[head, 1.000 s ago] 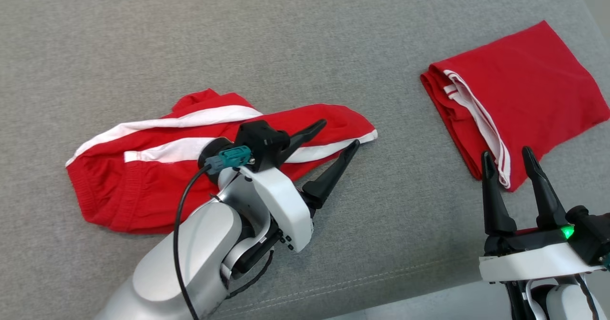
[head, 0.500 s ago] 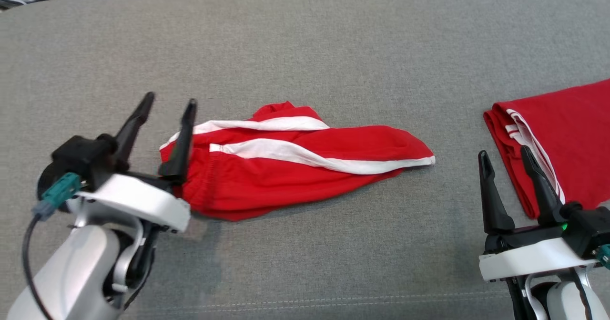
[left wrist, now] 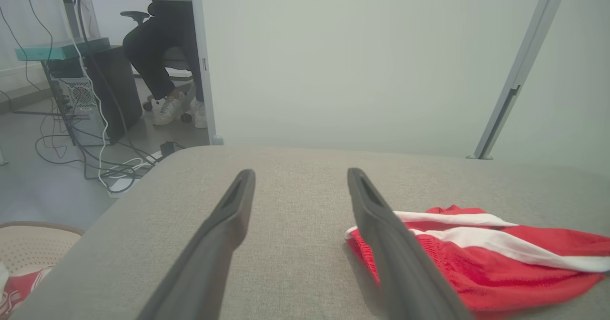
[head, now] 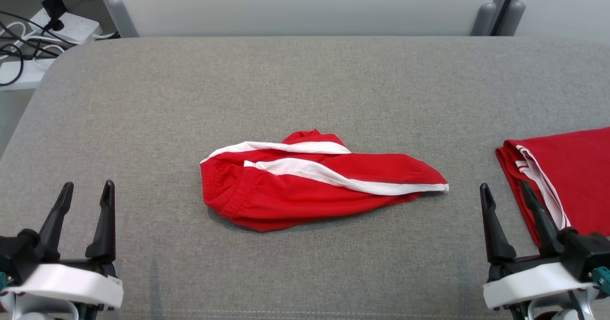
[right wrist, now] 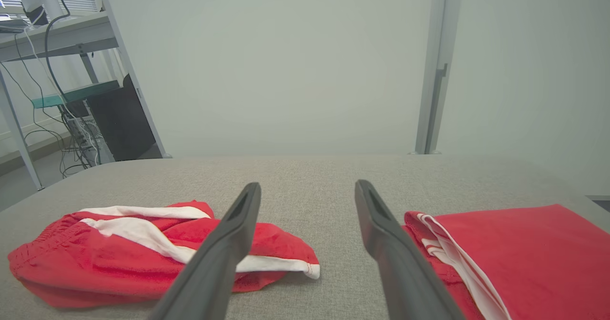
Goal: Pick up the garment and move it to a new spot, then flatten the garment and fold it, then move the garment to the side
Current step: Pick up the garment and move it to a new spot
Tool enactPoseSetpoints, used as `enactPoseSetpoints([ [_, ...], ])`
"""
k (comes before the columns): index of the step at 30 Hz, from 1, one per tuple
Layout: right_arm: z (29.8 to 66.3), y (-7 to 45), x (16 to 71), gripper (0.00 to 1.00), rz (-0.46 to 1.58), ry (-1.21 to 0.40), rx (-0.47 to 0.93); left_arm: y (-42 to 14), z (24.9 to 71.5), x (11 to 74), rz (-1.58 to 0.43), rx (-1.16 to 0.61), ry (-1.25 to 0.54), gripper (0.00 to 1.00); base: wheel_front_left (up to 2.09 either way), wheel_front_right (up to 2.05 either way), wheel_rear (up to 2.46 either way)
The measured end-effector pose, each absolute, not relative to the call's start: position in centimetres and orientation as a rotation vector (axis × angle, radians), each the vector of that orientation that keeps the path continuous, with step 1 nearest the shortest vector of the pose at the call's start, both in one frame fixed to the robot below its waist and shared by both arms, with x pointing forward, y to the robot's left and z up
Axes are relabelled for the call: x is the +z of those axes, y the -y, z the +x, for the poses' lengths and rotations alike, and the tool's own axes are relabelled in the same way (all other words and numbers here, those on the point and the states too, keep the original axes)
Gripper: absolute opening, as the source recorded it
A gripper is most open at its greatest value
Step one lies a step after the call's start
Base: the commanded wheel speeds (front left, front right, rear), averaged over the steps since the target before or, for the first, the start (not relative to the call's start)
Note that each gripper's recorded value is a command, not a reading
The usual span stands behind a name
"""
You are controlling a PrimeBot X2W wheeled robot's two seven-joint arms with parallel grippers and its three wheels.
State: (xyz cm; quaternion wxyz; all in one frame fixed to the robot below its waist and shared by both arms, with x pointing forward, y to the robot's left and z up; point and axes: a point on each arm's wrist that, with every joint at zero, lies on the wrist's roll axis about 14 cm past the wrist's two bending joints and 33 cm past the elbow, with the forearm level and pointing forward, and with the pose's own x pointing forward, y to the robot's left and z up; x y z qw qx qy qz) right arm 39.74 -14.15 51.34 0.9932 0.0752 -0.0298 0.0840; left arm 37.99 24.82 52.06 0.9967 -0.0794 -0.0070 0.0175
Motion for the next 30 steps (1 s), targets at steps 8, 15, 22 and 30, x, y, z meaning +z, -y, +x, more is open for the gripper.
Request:
enactPoseSetpoints([
  [8,36.9,15.0,50.5,1.00,0.145,0.019,0.146,-24.1,33.8,51.0,-0.137,0.052,0.007,1.00,0.00,0.00,0.00],
  [15,35.0,15.5,50.1,1.00,0.144,-0.001,0.131,-23.1,32.6,51.2,-0.146,0.033,0.020,1.00,0.00,0.00,0.00],
  [22,33.9,15.9,50.5,1.00,0.143,0.007,0.121,-22.4,32.7,51.1,-0.145,0.011,0.018,1.00,0.00,0.00,0.00],
  [30,33.8,16.1,50.9,1.00,0.149,0.017,0.114,-22.1,32.9,51.1,-0.145,0.001,0.013,1.00,0.00,0.00,0.00],
])
